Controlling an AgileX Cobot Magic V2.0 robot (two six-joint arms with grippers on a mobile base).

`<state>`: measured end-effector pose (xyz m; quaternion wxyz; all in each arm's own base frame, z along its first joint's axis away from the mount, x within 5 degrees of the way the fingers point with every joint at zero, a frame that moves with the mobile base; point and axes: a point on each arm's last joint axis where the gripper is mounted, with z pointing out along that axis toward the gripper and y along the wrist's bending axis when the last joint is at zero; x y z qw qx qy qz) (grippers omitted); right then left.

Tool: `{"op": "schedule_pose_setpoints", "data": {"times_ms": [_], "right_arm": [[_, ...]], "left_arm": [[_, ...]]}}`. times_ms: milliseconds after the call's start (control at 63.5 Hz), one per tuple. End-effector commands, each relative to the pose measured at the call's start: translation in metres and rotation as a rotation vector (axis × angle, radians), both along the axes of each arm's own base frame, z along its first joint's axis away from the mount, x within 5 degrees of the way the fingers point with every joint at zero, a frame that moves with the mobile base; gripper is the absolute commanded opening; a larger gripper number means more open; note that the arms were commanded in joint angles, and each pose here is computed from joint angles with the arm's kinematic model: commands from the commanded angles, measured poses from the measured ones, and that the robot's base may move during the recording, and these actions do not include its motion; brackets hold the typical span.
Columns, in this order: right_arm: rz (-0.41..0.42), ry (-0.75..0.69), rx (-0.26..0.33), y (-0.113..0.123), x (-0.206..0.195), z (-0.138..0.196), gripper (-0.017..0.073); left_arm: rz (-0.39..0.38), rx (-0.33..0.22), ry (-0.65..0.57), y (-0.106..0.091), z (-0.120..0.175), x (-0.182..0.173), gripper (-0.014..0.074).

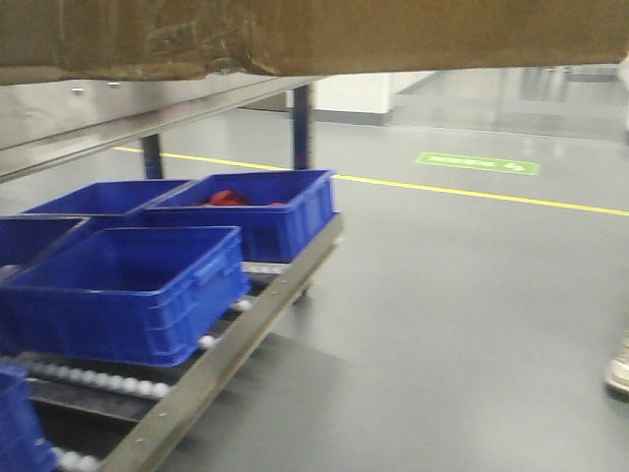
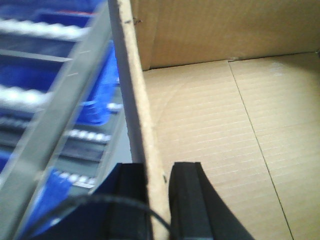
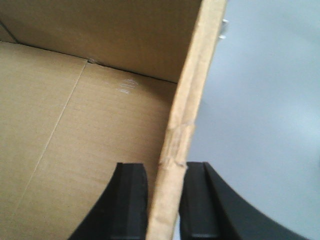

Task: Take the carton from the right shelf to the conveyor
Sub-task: 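Hold the carton with both grippers while the base turns away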

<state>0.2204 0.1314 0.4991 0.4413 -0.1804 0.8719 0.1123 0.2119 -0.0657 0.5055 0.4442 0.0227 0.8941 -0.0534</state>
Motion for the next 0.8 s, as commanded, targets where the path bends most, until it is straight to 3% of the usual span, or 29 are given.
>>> {"op": "schedule_pose_setpoints", "data": {"times_ms": [0, 788], "right_arm": [[0.006, -0.092, 0.023, -0.0027, -0.0018, 0.0111, -0.0069], [0.006, -0.092, 0.023, -0.0027, -0.0018, 0.0111, -0.0069]], "left_arm": [[-0.043, -0.054, -0.034, -0.0037, 0.0082, -0.0077, -0.0017], [-0.043, -0.054, -0.034, -0.0037, 0.0082, -0.0077, -0.0017]]}}
